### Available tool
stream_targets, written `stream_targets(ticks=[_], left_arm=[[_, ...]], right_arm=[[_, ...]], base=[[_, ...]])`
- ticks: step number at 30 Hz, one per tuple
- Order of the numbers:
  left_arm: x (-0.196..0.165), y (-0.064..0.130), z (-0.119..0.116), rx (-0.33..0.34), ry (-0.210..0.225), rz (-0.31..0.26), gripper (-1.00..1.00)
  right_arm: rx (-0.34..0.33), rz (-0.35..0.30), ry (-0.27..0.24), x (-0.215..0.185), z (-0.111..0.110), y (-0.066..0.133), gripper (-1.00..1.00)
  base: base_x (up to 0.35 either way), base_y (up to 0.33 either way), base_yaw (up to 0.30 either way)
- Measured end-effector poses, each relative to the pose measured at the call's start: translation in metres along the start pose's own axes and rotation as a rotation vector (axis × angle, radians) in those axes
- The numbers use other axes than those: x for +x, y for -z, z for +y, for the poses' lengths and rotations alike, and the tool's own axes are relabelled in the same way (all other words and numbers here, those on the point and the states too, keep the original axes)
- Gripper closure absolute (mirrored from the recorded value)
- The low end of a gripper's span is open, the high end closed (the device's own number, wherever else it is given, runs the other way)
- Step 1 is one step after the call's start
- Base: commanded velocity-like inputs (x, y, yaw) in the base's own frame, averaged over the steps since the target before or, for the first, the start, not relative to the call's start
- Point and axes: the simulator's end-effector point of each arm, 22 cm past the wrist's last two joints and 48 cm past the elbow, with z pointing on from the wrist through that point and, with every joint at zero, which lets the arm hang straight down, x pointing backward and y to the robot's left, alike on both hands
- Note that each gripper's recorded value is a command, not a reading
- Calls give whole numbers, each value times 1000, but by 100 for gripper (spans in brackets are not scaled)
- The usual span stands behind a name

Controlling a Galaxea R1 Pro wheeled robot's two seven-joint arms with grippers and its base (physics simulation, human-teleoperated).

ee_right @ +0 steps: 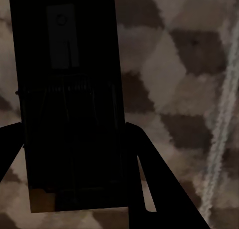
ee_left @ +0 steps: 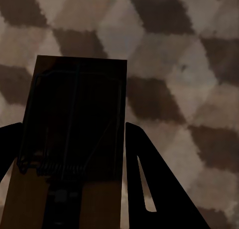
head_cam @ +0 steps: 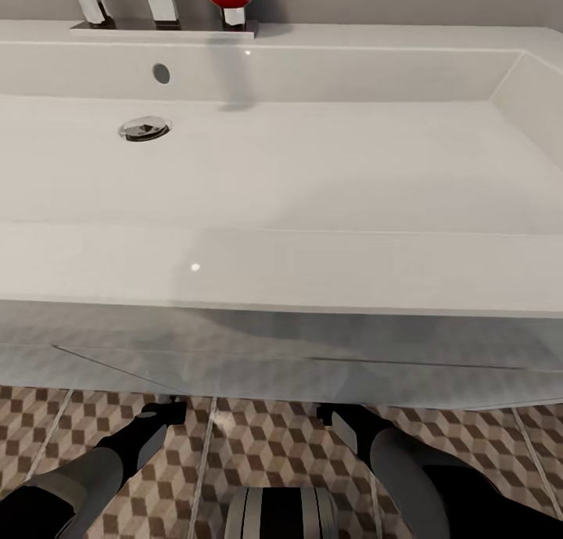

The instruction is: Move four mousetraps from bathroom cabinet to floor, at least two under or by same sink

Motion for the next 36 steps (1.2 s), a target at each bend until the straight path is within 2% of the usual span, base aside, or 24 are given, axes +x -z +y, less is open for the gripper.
stream_targets(ticks=[14, 36], left_arm=[[0, 0, 0, 0, -1, -1, 100], [-5, 1, -12, 14, 3, -5, 100]], right_arm=[[0, -1, 1, 0, 0, 0, 100], [0, 0, 0, 0, 0, 0, 100]], base=[[0, 0, 0], [0, 0, 0]])
